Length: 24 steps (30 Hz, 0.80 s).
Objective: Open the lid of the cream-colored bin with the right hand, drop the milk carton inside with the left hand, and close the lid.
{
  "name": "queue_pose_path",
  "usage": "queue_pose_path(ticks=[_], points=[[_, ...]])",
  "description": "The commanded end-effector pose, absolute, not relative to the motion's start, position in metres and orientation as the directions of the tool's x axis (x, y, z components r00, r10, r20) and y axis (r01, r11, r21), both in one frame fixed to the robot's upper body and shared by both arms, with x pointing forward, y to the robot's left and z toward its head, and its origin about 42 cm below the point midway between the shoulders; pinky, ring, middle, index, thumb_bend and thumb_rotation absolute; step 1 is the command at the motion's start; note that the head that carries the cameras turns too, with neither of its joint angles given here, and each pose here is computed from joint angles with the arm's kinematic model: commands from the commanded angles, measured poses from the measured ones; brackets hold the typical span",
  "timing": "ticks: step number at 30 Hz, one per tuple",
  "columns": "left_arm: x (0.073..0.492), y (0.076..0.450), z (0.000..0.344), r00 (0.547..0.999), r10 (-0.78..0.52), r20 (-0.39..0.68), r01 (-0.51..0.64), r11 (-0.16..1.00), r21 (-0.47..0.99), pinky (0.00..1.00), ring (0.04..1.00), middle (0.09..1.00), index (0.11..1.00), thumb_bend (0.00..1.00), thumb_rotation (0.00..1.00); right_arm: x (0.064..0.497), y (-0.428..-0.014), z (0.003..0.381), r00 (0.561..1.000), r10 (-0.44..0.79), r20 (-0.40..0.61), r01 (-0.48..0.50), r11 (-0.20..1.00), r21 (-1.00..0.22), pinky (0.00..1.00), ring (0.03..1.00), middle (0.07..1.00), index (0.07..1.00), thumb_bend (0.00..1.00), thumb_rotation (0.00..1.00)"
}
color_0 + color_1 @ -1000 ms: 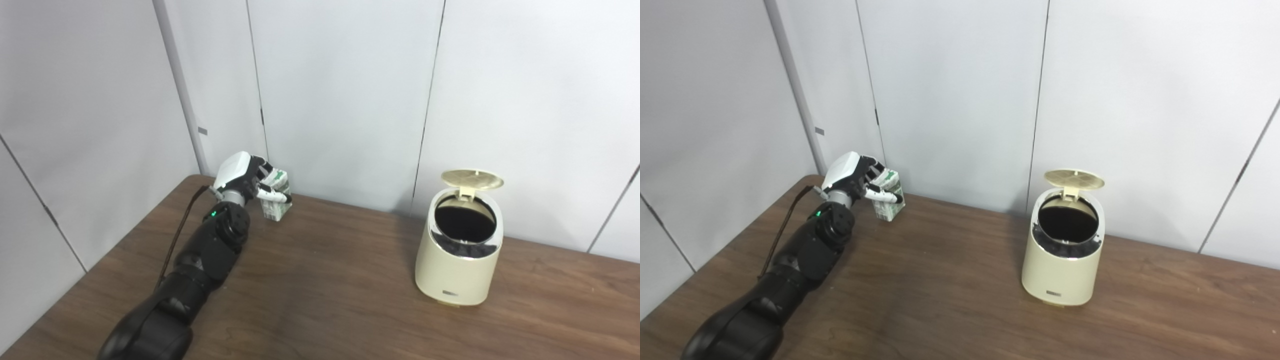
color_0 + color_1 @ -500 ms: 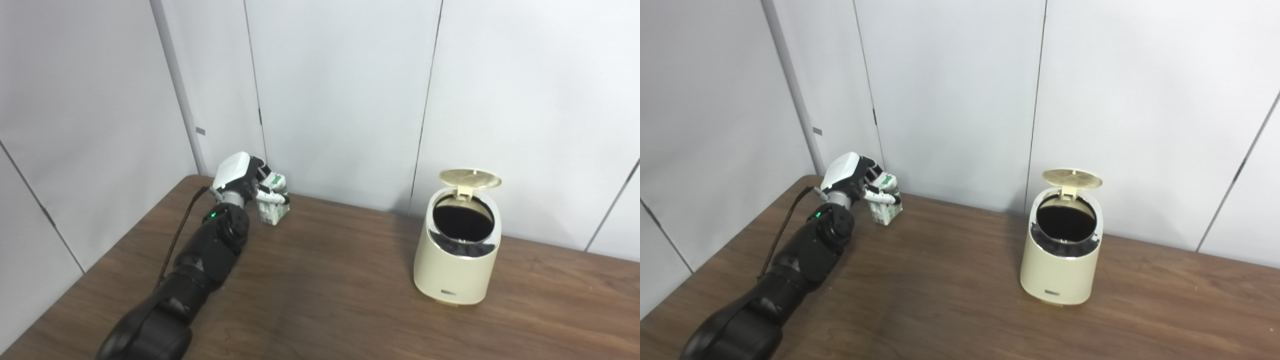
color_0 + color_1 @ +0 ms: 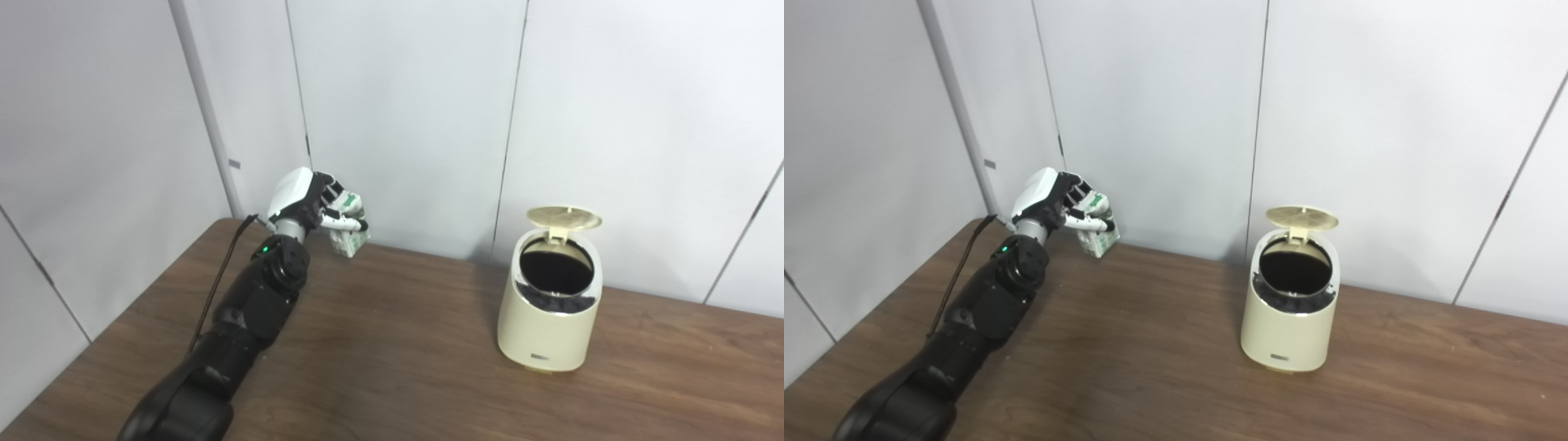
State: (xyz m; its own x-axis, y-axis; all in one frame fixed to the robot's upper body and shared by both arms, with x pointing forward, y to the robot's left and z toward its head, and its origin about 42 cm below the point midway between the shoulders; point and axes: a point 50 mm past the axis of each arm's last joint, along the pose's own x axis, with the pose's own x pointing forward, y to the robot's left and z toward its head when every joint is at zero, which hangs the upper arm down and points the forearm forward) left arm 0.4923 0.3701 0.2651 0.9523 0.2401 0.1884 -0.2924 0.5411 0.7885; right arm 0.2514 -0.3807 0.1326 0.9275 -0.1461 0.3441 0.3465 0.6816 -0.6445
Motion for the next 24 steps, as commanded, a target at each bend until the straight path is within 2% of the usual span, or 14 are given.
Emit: queue_pose_path(ticks=[1,4,9,12,14,16,18,19,21,23,24], points=[[0.495,0.372,0.305,0.931,0.211,0.298,-0.365,0.540,0.759,0.35,0.421,0.491,0.478,0.52,0.00,0.250,-0.358,0.114,0.934,-0.161,0.318,0.330,0.730,-0.598,0.42,0.566,0.638,0.605,0.41,0.69],[0.491,0.368,0.312,0.940,0.190,0.284,-0.341,0.570,0.748,0.37,0.441,0.501,0.469,0.52,0.00,0.253,-0.350,0.114,0.932,-0.162,0.323,0.332,0.740,-0.586,0.38,0.537,0.631,0.603,0.41,0.70],[0.484,0.360,0.322,0.946,0.134,0.294,-0.314,0.601,0.735,0.35,0.414,0.472,0.496,0.52,0.00,0.257,-0.340,0.115,0.930,-0.167,0.329,0.337,0.748,-0.572,0.33,0.487,0.612,0.596,0.40,0.68],[0.474,0.345,0.333,0.937,0.060,0.345,-0.305,0.623,0.720,0.32,0.382,0.459,0.505,0.52,0.00,0.261,-0.331,0.116,0.925,-0.167,0.340,0.343,0.752,-0.562,0.28,0.419,0.592,0.606,0.41,0.72],[0.469,0.341,0.338,0.931,0.038,0.363,-0.304,0.633,0.712,0.31,0.368,0.452,0.511,0.52,0.00,0.265,-0.327,0.115,0.922,-0.165,0.349,0.347,0.752,-0.561,0.20,0.321,0.571,0.605,0.43,0.75],[0.461,0.332,0.344,0.920,0.016,0.391,-0.304,0.659,0.688,0.31,0.368,0.452,0.511,0.52,0.00,0.268,-0.322,0.114,0.921,-0.160,0.355,0.346,0.754,-0.559,0.22,0.350,0.573,0.598,0.44,0.76],[0.449,0.319,0.350,0.903,-0.014,0.428,-0.309,0.671,0.674,0.32,0.377,0.456,0.509,0.52,0.00,0.271,-0.317,0.114,0.921,-0.157,0.355,0.343,0.758,-0.555,0.26,0.423,0.591,0.596,0.40,0.73],[0.443,0.312,0.353,0.893,-0.032,0.449,-0.312,0.675,0.669,0.32,0.379,0.457,0.508,0.52,0.00,0.273,-0.314,0.114,0.921,-0.157,0.355,0.342,0.761,-0.550,0.26,0.415,0.594,0.596,0.38,0.72],[0.435,0.304,0.356,0.873,-0.062,0.483,-0.314,0.687,0.656,0.33,0.404,0.466,0.509,0.51,0.00,0.276,-0.310,0.114,0.921,-0.157,0.356,0.340,0.769,-0.541,0.16,0.263,0.588,0.608,0.36,0.72],[0.429,0.298,0.358,0.862,-0.076,0.501,-0.315,0.695,0.647,0.33,0.425,0.473,0.508,0.50,0.00,0.279,-0.307,0.114,0.922,-0.156,0.355,0.338,0.774,-0.536,0.12,0.197,0.575,0.614,0.35,0.70],[0.425,0.293,0.359,0.853,-0.087,0.515,-0.312,0.706,0.636,0.34,0.430,0.475,0.504,0.50,0.00,0.280,-0.304,0.114,0.921,-0.155,0.357,0.338,0.774,-0.535,0.12,0.193,0.573,0.613,0.34,0.70]])
